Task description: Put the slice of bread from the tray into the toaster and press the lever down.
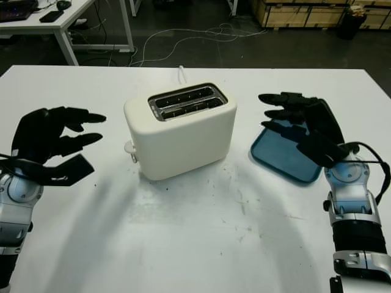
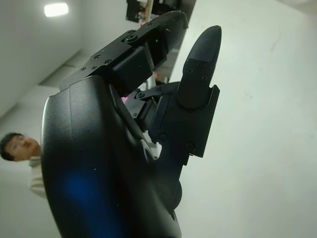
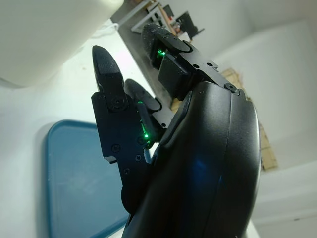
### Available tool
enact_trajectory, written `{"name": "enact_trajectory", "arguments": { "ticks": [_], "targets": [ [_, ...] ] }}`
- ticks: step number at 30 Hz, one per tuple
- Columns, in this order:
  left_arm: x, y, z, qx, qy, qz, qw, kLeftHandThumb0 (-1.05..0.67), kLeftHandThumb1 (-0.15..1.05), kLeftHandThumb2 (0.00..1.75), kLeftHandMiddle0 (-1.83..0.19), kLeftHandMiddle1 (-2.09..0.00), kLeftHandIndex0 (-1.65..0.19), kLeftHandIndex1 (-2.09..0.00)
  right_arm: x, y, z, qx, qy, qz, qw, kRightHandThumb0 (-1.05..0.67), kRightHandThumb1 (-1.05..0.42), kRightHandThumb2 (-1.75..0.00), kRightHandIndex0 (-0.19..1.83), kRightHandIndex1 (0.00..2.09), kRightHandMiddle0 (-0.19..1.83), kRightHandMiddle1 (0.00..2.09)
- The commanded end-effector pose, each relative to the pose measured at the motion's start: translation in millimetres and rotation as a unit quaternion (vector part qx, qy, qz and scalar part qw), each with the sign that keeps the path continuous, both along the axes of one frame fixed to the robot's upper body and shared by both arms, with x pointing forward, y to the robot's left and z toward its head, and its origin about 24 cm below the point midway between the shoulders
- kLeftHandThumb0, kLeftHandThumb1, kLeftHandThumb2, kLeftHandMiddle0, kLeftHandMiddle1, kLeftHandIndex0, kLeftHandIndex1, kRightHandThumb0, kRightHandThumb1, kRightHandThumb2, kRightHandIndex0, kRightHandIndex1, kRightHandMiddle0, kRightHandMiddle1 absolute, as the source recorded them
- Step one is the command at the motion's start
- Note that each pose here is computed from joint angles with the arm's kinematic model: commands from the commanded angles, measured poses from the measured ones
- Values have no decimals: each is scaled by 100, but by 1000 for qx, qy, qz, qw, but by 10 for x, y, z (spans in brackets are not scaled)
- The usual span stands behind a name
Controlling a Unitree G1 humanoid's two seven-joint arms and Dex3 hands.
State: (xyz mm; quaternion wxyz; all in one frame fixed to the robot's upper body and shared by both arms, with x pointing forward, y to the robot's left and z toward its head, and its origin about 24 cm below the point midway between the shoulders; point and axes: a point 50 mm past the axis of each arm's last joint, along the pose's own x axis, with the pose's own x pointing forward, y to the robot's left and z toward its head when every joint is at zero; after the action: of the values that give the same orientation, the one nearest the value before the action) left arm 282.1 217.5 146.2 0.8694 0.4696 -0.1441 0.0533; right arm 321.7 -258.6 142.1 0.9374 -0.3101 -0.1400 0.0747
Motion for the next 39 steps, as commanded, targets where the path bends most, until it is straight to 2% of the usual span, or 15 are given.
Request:
{"name": "enact_trajectory", "arguments": {
  "ticks": [1,6,10,14,22,27,32,39],
  "targets": [
    [35,-21,-14,-7,-3,10,1000,-59,85,1,-69,-104,-105,-4,24,16,32,-4,-11,2,1000,-30,-83,0,91,0,76,0],
    [53,-55,-49,-21,2,19,1000,-62,86,1,-69,-99,-103,-3,43,33,29,-16,-10,4,1000,-22,-82,0,89,0,75,0],
    [73,-51,-1,-2,-3,15,1000,-63,86,0,-70,-97,-103,-3,76,13,101,-21,-10,6,1000,-25,-83,0,89,0,74,0],
    [118,-28,155,34,7,0,999,-64,83,0,-71,-90,-102,-2,140,-5,290,-56,-24,4,998,-29,-81,0,87,0,75,1],
    [239,-8,516,116,34,-25,992,-67,78,0,-84,-73,-105,-2,275,0,670,-127,-30,34,991,-39,-79,0,82,1,73,0],
    [292,-47,616,156,50,-37,986,-68,79,0,-88,-72,-106,-3,332,47,736,-181,-15,39,983,-41,-79,0,80,0,71,0],
    [326,-98,619,179,61,-45,981,-65,77,0,-85,-80,-107,-2,334,176,777,-229,-10,57,972,-30,-78,0,75,0,68,0],
    [344,-140,549,168,60,-57,982,-62,76,0,-85,-85,-110,-3,328,236,683,-237,-12,75,968,-17,-75,0,76,1,69,1]
  ]
}}
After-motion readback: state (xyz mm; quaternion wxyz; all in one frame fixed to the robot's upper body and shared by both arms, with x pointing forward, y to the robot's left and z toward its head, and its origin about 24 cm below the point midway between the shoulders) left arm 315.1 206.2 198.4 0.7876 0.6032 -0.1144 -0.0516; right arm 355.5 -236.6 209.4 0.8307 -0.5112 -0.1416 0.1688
